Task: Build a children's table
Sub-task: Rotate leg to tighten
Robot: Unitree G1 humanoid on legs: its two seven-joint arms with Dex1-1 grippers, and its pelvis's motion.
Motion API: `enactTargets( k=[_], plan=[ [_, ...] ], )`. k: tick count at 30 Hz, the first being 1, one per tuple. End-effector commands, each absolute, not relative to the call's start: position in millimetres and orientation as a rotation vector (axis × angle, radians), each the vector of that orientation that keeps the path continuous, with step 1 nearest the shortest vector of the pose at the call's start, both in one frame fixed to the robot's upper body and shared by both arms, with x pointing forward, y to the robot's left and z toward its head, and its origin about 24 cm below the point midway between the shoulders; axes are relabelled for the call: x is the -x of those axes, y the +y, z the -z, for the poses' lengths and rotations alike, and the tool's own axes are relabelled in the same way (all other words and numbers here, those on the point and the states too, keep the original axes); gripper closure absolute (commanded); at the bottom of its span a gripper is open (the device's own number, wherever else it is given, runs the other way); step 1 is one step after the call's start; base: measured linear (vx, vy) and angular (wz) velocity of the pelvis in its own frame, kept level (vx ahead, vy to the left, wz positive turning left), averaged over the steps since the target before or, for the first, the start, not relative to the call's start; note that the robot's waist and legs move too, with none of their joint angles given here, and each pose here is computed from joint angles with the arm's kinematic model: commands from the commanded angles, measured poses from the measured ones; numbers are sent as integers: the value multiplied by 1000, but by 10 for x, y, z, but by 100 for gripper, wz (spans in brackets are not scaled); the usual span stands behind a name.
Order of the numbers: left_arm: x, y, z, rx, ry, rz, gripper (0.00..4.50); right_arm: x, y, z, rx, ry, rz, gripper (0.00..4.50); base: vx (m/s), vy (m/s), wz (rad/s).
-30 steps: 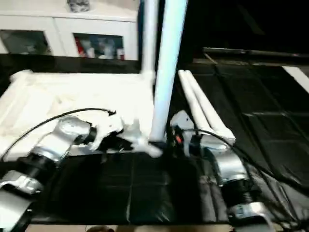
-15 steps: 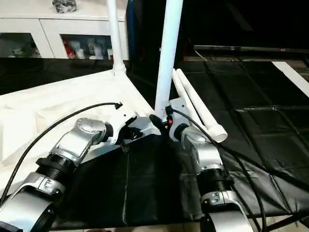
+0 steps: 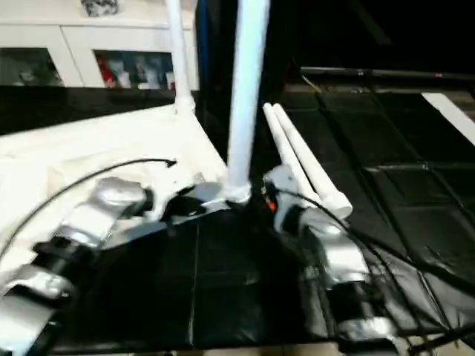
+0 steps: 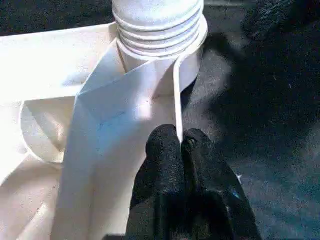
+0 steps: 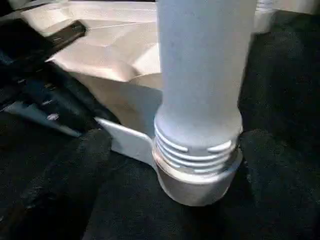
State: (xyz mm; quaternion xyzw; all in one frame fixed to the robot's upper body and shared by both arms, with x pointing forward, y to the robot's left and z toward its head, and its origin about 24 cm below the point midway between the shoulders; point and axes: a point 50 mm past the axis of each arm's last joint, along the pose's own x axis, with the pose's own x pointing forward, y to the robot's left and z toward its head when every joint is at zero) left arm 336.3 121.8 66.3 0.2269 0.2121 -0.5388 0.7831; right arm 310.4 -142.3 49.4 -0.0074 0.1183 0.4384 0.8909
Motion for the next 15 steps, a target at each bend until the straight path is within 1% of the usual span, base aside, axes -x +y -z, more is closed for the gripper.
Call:
enactTargets(
  k=[1, 3, 5, 8, 11, 12, 15],
  plan=[
    [-3327, 1175, -719, -520, 401, 1300, 450, -3076, -1518, -581, 47, 227, -1012, 1, 0, 0, 0],
    [-3302, 1206, -701, -551, 411, 1356, 450, -3032, -1564, -600, 84, 254, -1109, 1, 0, 0, 0],
    [-3299, 1214, -699, -554, 414, 1369, 450, -3016, -1577, -601, 97, 268, -1141, 1, 0, 0, 0],
    [-3289, 1246, -702, -584, 424, 1414, 450, -3015, -1609, -602, 161, 294, -1191, 1, 0, 0, 0],
    [-3268, 1263, -713, -604, 429, 1463, 450, -3042, -1603, -618, 199, 290, -1211, 1, 0, 0, 0],
    [-3250, 1273, -716, -618, 431, 1506, 450, -3049, -1588, -632, 214, 284, -1245, 1, 0, 0, 0],
    [-3224, 1282, -711, -636, 435, 1544, 450, -3033, -1567, -629, 210, 298, -1293, 1, 0, 0, 0]
  ],
)
